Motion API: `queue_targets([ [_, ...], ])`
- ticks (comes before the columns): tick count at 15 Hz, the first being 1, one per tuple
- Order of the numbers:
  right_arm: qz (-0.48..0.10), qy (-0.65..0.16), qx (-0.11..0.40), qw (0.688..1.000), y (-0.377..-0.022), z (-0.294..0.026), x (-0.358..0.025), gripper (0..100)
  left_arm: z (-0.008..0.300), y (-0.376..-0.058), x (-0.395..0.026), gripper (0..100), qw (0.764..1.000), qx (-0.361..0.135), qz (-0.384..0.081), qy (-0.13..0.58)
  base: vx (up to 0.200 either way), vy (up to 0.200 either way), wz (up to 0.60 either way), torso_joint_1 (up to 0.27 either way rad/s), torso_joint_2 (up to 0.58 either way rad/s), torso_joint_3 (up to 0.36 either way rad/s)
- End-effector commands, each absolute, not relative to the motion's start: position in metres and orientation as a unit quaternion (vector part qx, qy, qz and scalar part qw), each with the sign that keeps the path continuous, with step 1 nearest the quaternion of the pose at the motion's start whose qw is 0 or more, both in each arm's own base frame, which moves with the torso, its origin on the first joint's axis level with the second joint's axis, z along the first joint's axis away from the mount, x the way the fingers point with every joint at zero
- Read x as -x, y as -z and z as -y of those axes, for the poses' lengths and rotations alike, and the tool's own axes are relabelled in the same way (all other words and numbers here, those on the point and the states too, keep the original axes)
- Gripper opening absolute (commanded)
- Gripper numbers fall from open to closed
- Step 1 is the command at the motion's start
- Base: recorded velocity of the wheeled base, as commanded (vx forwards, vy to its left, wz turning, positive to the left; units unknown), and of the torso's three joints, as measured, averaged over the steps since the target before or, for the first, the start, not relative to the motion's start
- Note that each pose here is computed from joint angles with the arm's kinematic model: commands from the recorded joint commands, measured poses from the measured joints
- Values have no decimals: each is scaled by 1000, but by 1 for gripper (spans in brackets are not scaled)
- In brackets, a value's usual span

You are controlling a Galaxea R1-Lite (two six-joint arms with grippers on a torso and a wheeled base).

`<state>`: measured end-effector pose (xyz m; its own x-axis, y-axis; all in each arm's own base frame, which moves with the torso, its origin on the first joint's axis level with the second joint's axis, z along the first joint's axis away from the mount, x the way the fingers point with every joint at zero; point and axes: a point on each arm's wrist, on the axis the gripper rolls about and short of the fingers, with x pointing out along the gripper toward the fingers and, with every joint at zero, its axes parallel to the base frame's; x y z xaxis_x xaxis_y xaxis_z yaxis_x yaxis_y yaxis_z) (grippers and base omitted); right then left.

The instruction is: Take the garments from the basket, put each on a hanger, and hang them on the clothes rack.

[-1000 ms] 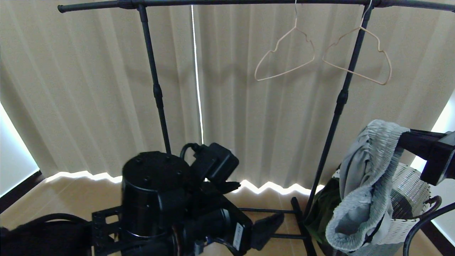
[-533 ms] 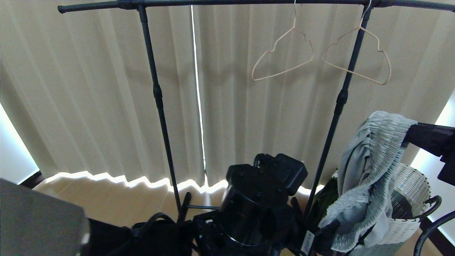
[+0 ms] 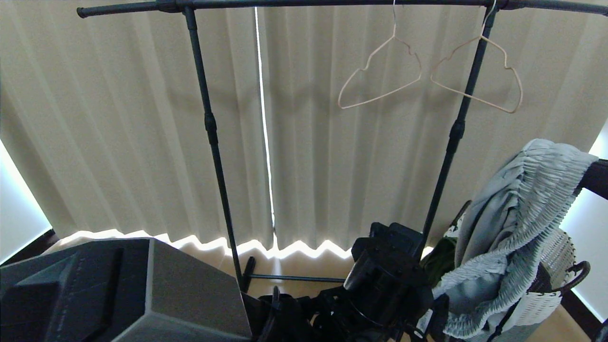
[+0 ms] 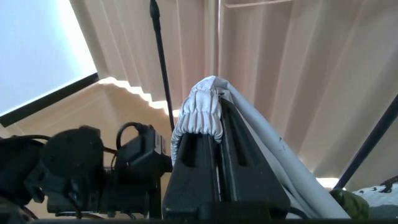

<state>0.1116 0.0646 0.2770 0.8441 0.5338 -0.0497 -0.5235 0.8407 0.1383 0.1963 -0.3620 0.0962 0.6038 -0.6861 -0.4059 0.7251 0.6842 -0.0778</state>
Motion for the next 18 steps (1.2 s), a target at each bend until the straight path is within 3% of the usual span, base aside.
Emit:
queue_targets([
  [1, -39, -276, -61, 958, -278, -64, -110, 0, 358, -101, -194, 100, 896, -49, -207, 391, 0, 0, 0, 0, 0, 0],
  [4, -39, -276, -61, 958, -278, -64, -110, 0, 356, -102, -193, 100, 895, -50, -207, 391, 0, 0, 0, 0, 0, 0],
  [5, -39, -276, -61, 958, -278, -64, -110, 0, 354, -100, -192, 0, 895, -53, -209, 391, 0, 0, 0, 0, 0, 0],
  [8, -46, -276, -59, 958, -276, -65, -112, 0, 344, -105, -185, 0, 896, -61, -201, 391, 0, 0, 0, 0, 0, 0],
  [11, -69, -275, -52, 958, -270, -72, -124, 0, 315, -127, -162, 0, 898, -56, -127, 418, 0, 0, 0, 0, 0, 0],
  [12, -77, -277, -49, 956, -268, -75, -129, 0, 299, -142, -157, 0, 902, -52, -92, 419, 0, 0, 0, 0, 0, 0],
  [15, -75, -305, -50, 948, -275, -83, -135, 0, 264, -188, -151, 0, 913, -14, -44, 406, 0, 0, 0, 0, 0, 0],
  [18, -69, -307, -51, 948, -283, -89, -144, 0, 234, -218, -153, 0, 924, 3, -20, 382, 0, 0, 0, 0, 0, 0],
])
